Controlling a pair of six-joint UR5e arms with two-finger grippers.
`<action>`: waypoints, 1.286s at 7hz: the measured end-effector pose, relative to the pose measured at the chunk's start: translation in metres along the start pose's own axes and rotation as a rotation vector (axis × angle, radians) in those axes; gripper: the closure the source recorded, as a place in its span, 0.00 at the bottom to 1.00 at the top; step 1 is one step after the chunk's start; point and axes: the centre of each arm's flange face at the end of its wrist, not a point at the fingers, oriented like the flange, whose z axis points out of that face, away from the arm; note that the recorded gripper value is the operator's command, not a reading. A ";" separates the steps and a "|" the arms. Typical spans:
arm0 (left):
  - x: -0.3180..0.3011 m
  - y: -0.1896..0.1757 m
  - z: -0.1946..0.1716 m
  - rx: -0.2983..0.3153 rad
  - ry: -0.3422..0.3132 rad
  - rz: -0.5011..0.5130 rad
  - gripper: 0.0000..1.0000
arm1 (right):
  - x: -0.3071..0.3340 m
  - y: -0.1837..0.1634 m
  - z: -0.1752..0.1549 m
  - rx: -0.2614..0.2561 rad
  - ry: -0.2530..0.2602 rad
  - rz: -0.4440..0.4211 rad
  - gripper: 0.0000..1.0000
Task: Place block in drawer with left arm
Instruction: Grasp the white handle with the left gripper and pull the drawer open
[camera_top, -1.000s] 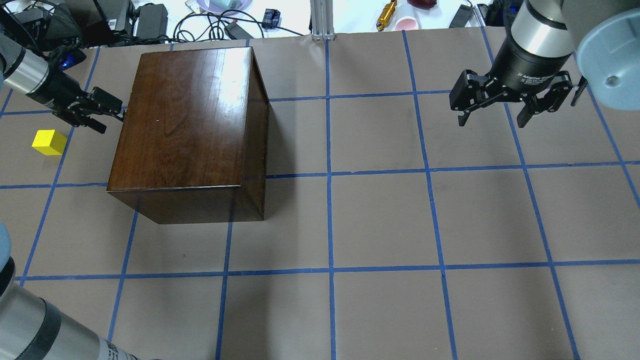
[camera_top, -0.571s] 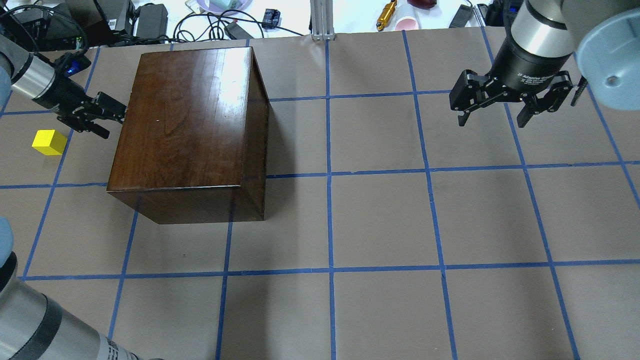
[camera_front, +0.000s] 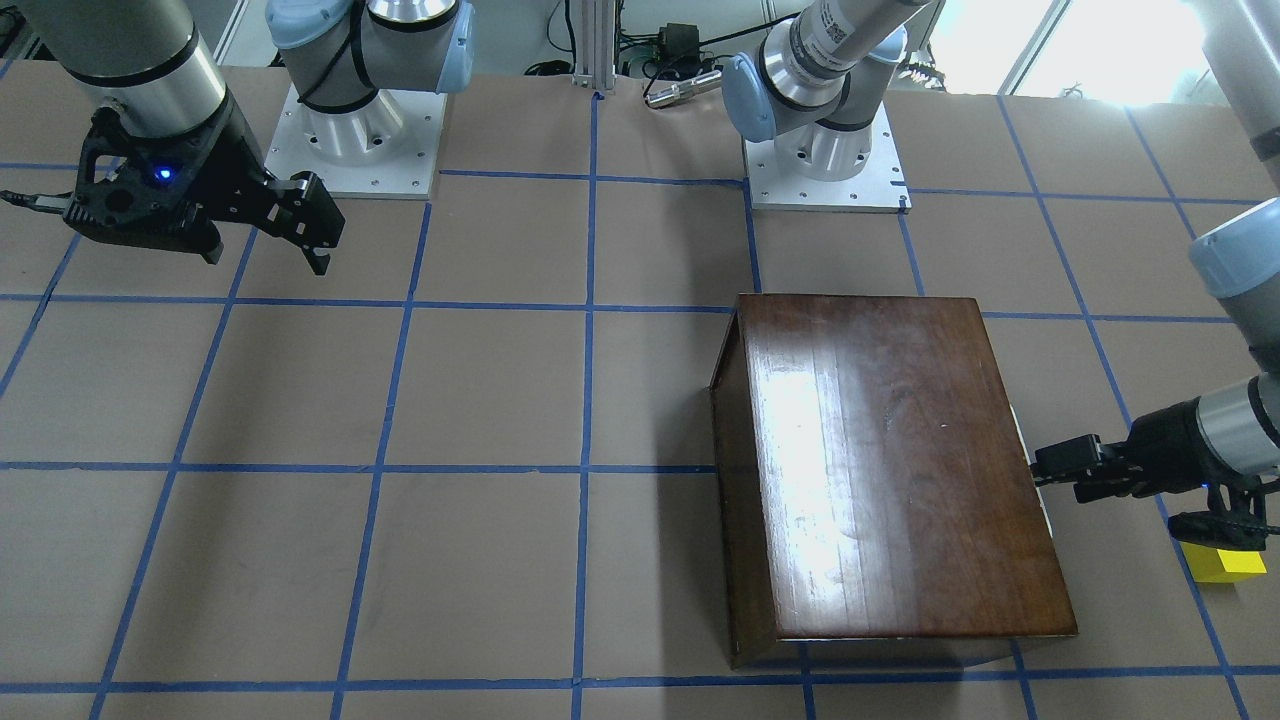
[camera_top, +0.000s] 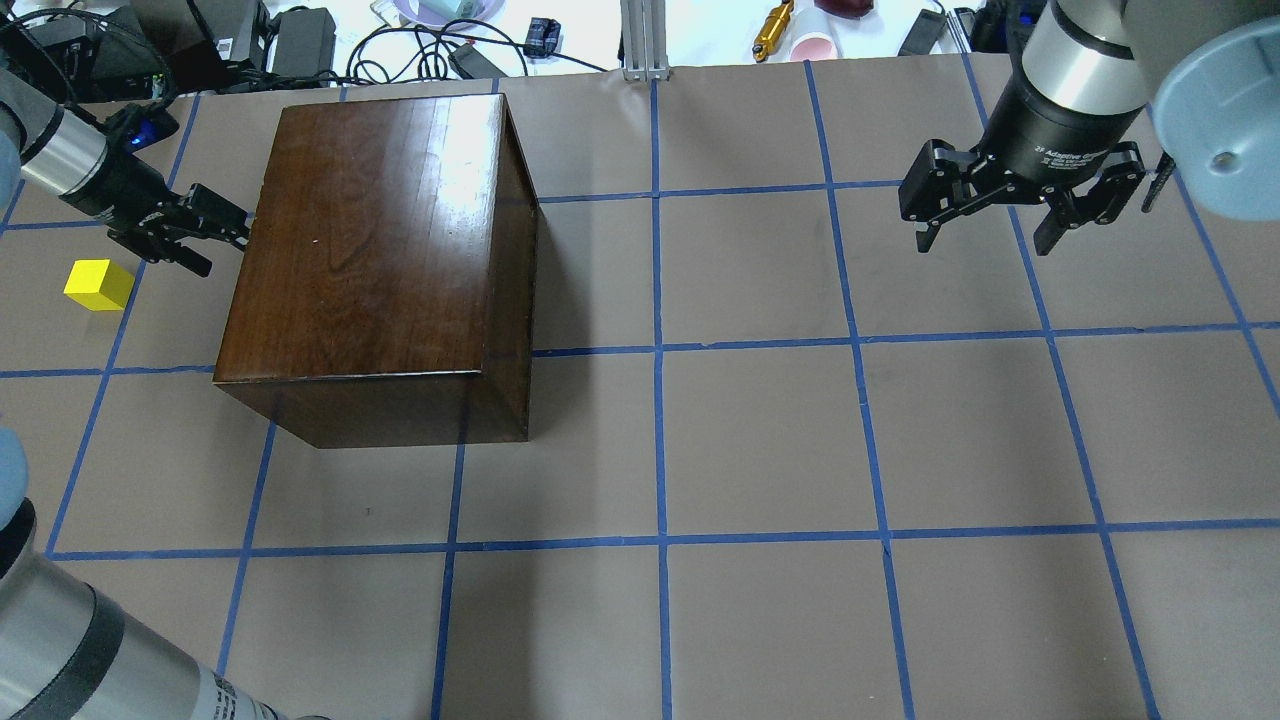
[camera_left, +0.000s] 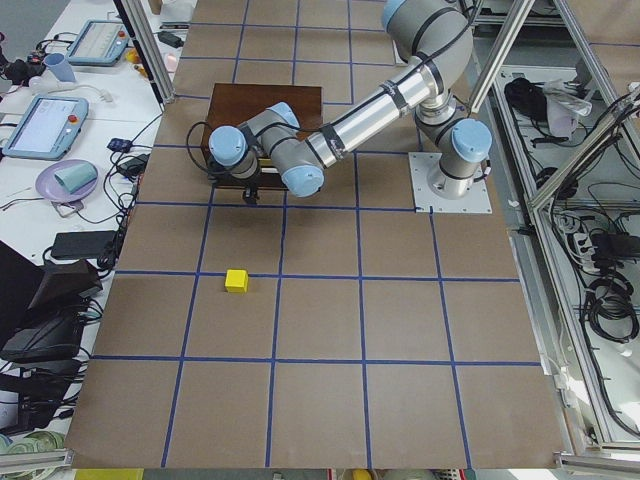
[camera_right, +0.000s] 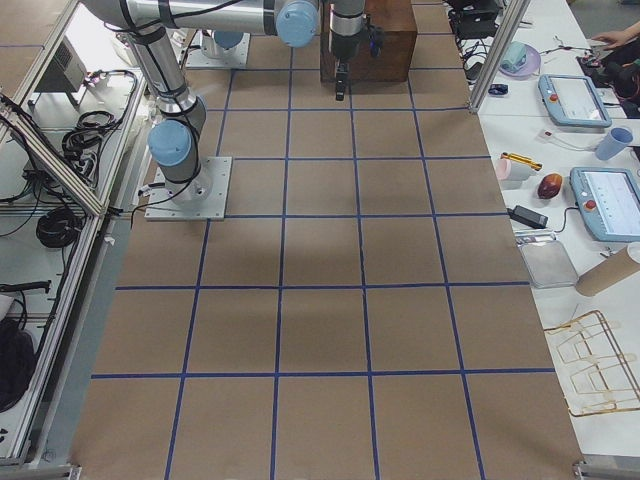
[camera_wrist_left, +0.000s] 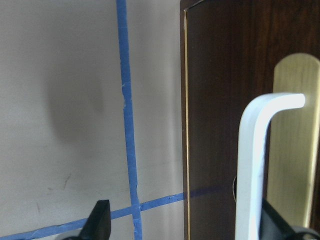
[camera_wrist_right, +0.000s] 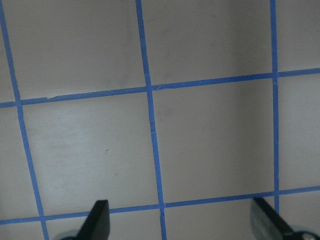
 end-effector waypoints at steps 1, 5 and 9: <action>-0.008 0.002 -0.004 0.007 -0.001 -0.011 0.00 | 0.000 0.000 0.000 0.000 0.000 0.000 0.00; -0.028 0.009 -0.015 0.016 -0.015 -0.037 0.00 | 0.000 0.000 0.000 0.000 0.000 0.000 0.00; -0.041 0.015 -0.020 0.010 -0.040 -0.049 0.00 | 0.000 0.000 0.000 0.000 0.000 0.000 0.00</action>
